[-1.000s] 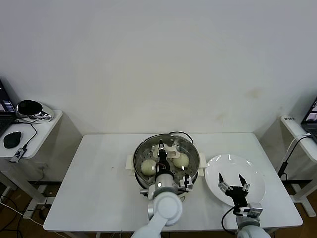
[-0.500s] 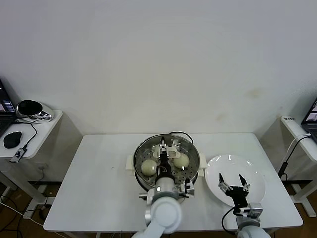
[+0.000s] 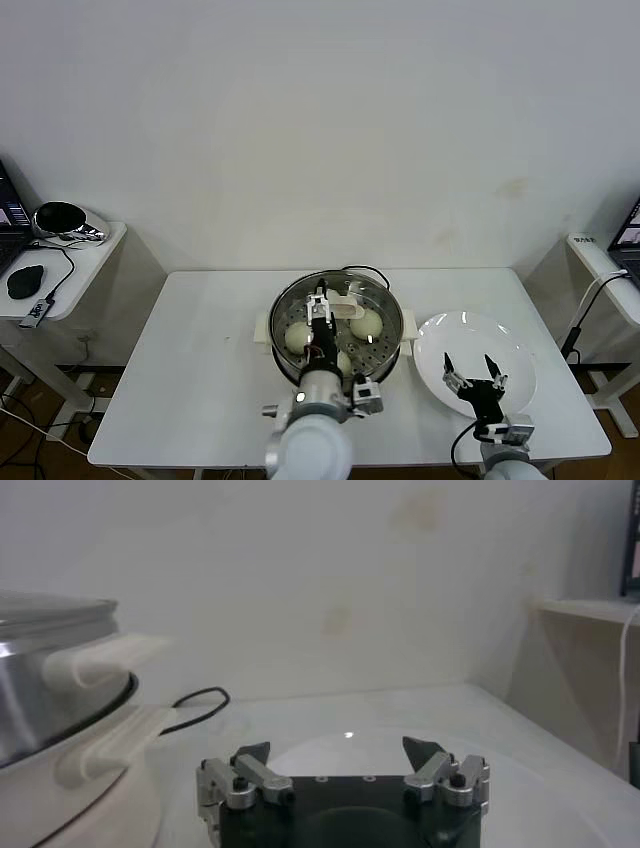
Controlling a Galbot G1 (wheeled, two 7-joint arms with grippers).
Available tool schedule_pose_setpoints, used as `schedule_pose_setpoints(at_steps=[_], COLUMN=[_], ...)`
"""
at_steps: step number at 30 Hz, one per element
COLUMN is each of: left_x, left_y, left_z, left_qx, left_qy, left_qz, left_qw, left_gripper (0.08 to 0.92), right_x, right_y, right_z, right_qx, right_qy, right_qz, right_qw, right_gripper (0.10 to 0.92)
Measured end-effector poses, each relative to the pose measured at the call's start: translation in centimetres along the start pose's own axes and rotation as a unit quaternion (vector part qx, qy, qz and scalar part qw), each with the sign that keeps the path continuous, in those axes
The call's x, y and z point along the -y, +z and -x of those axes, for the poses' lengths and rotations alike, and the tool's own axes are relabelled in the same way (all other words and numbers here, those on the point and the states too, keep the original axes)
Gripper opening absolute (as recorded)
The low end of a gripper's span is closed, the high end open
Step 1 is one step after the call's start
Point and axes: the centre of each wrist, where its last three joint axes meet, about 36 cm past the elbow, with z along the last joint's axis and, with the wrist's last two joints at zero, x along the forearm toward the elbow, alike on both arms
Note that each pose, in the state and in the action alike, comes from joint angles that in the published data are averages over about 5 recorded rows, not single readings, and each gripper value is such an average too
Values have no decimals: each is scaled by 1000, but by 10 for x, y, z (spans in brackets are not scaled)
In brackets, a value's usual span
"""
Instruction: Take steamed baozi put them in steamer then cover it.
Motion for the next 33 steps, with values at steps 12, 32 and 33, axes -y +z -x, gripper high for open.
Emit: schedule_pose_setpoints(at_steps=[12, 32, 33], left_x=[-58, 31, 35], left_y=[100, 236, 236], left_z=[-19, -104, -109], left_qx=[-31, -62, -65], left_qy=[5, 56, 60], left_qz=[-232, -471, -477], left_qw=[972, 878, 875], left_gripper=[823, 823, 823], right_x=[1, 2, 2], right_y=[-1, -9, -9], right_z=[-28, -82, -84], right_qx=[7, -35, -36], right_qy=[-38, -69, -69], right_qz=[-19, -39, -39], right_qw=[999, 996, 996], right_gripper=[823, 823, 823])
